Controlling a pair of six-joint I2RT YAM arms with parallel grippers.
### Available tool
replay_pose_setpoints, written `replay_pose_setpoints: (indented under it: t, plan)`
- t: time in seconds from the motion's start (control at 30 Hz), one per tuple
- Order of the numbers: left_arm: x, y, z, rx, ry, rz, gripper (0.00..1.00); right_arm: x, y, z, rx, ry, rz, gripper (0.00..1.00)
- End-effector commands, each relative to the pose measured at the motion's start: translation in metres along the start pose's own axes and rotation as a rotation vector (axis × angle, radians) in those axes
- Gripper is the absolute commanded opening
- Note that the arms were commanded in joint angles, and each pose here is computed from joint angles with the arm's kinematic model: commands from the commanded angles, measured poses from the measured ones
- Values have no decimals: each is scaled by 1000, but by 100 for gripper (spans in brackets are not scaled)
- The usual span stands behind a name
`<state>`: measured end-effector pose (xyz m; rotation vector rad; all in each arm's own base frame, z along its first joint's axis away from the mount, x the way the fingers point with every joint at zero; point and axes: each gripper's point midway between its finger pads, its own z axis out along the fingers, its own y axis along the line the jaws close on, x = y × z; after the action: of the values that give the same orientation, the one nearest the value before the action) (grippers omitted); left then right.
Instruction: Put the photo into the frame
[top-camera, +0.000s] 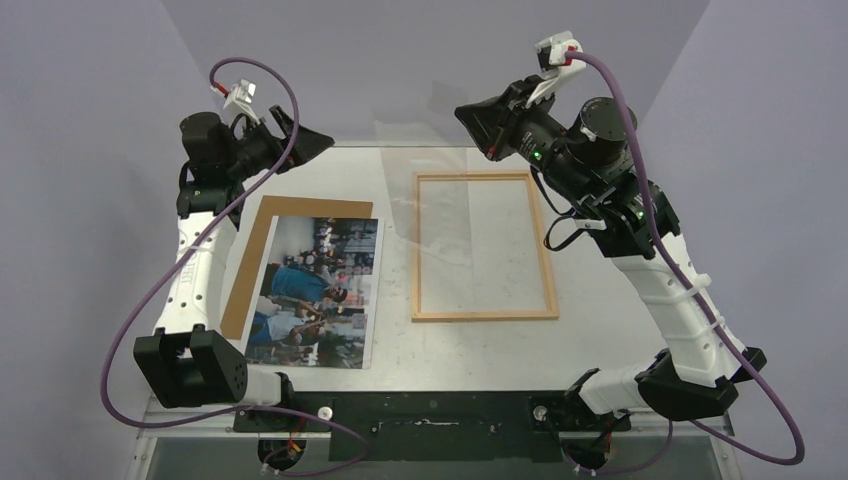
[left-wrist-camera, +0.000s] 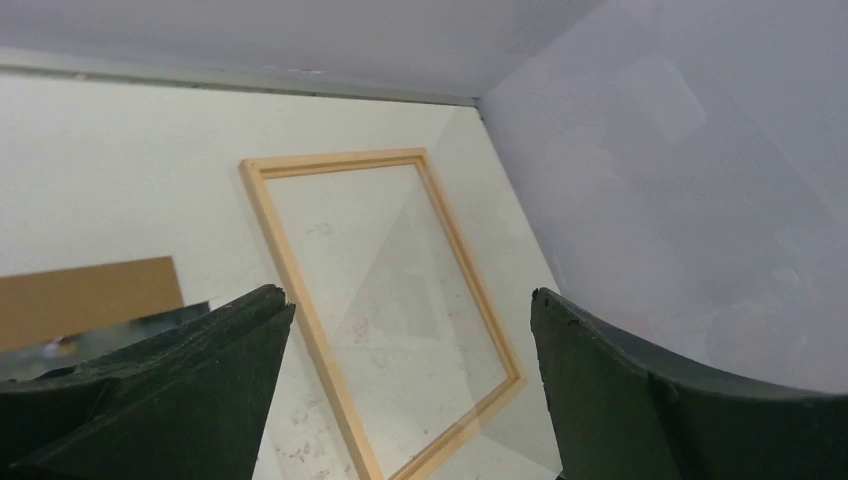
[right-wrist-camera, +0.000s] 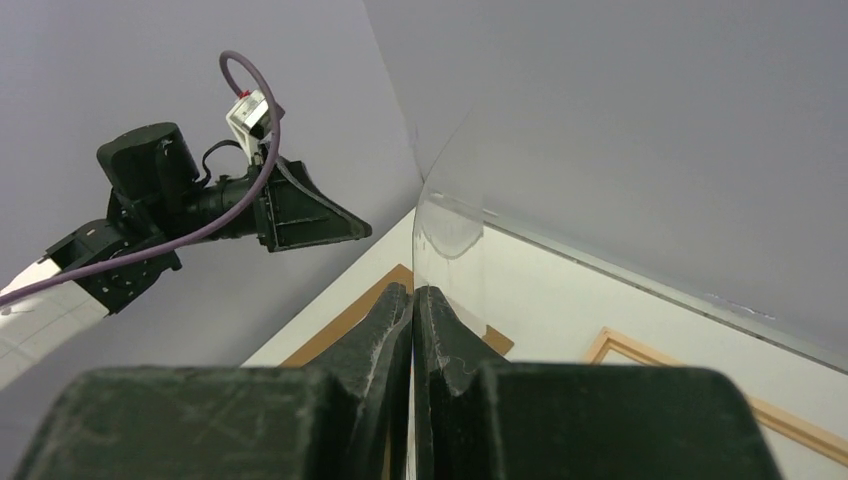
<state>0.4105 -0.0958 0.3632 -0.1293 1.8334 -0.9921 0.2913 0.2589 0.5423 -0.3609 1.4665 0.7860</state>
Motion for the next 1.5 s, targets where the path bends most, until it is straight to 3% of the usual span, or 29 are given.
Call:
replay_pose_setpoints:
  t: [0.0, 0.17, 0.7, 1.1, 1.47]
  plan:
    - [-20, -74, -16, 346, 4, 219, 89, -47, 23, -24, -95, -133, 14, 0]
    - [-34, -96, -17, 466, -1, 271, 89, -58, 35, -36, -146, -150, 24, 0]
    - [-68, -141, -29, 552, -103, 416, 89, -54, 39, -45, -167, -146, 31, 0]
    - [-45, -222, -55, 768, -96, 684, 89, -20, 43, -21, -222, -44, 48, 0]
    - [-26, -237, -75, 829, -77, 808, 89, -1, 57, -13, -309, 20, 64, 0]
